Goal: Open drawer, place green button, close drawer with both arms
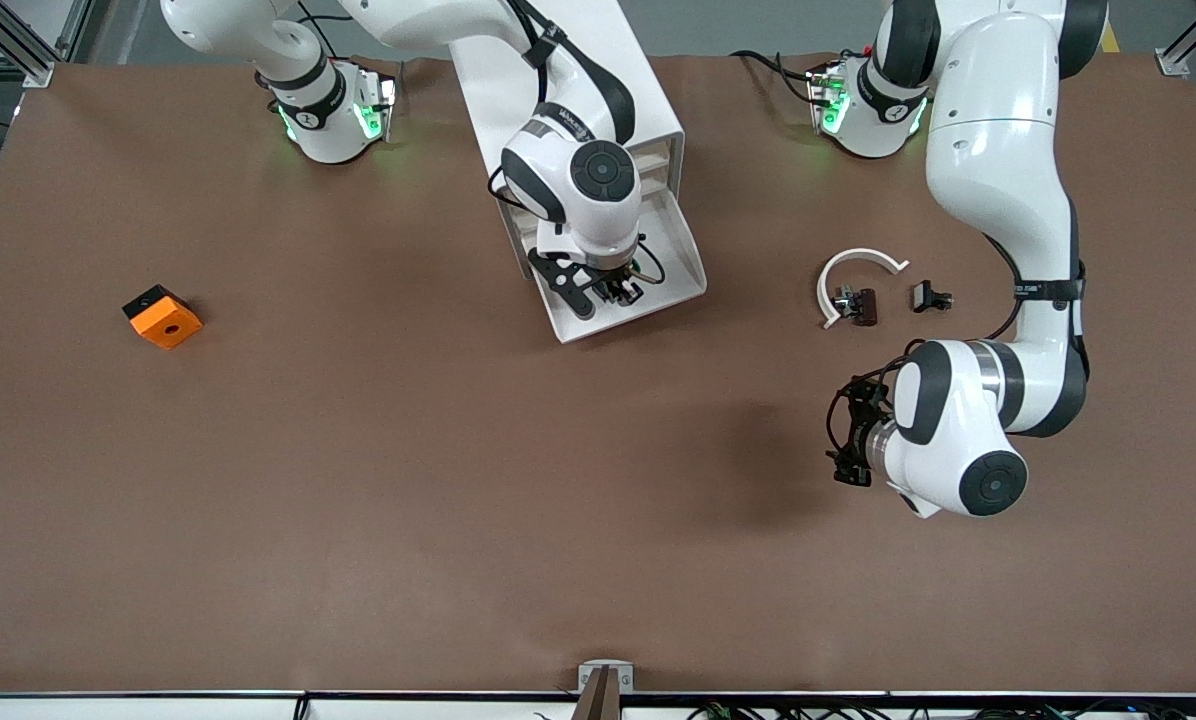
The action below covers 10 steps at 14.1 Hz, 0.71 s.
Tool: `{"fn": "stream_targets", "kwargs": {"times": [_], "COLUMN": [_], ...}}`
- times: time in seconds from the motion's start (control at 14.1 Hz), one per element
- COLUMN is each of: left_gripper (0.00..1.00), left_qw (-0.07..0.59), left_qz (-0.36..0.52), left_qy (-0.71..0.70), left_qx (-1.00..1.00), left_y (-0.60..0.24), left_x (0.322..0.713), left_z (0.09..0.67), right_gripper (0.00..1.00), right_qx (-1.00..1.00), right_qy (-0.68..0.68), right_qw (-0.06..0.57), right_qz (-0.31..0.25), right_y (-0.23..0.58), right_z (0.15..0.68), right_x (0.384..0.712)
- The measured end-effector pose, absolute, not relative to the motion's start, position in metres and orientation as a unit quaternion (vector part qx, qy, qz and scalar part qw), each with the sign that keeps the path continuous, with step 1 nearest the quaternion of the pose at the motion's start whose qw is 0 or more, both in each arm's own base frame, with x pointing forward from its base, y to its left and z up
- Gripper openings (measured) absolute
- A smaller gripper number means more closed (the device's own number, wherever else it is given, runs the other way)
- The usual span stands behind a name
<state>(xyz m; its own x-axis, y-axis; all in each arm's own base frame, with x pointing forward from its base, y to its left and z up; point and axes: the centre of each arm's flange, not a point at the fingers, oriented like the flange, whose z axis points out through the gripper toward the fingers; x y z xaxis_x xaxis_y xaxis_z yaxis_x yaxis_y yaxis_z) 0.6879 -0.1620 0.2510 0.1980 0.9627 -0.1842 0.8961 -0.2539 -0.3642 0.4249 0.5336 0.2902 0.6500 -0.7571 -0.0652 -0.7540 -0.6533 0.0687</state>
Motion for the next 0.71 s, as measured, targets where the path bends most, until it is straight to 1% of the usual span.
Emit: {"fn": "stream_targets", "kwargs": {"times": [0.07, 0.21, 0.28, 0.36, 0.43, 0.57, 0.71], "left_gripper": [1.0, 1.0, 1.0, 1.0, 1.0, 1.0, 1.0], "left_qw": [0.084, 0.072, 0.063, 0.053, 0.044, 0.027, 0.013], "left_qz": [0.191, 0.194, 0.195, 0.194, 0.192, 0.186, 0.181], "left_qy": [-0.584, -0.541, -0.511, -0.482, -0.462, -0.425, -0.389], "left_qx": [-0.785, -0.815, -0.835, -0.853, -0.865, -0.885, -0.903], "left_y": [-0.161, -0.161, -0.16, -0.161, -0.161, -0.162, -0.163], "left_x": [0.688, 0.689, 0.689, 0.69, 0.691, 0.692, 0.692], "left_z": [0.251, 0.252, 0.256, 0.261, 0.27, 0.287, 0.299], "right_gripper": [0.56, 0.72, 0.86, 0.95, 1.0, 1.0, 1.0], "right_qx": [0.908, 0.908, 0.908, 0.908, 0.907, 0.904, 0.908], "right_qy": [-0.416, -0.417, -0.417, -0.417, -0.418, -0.425, -0.415], "right_qw": [0.018, 0.016, 0.014, 0.013, 0.014, 0.019, 0.019], "right_qz": [-0.044, -0.043, -0.042, -0.042, -0.042, -0.043, -0.047], "right_y": [0.533, 0.533, 0.534, 0.533, 0.532, 0.518, 0.482], "right_z": [0.29, 0.291, 0.295, 0.303, 0.318, 0.372, 0.442], "right_x": [0.425, 0.426, 0.427, 0.428, 0.431, 0.44, 0.453]}}
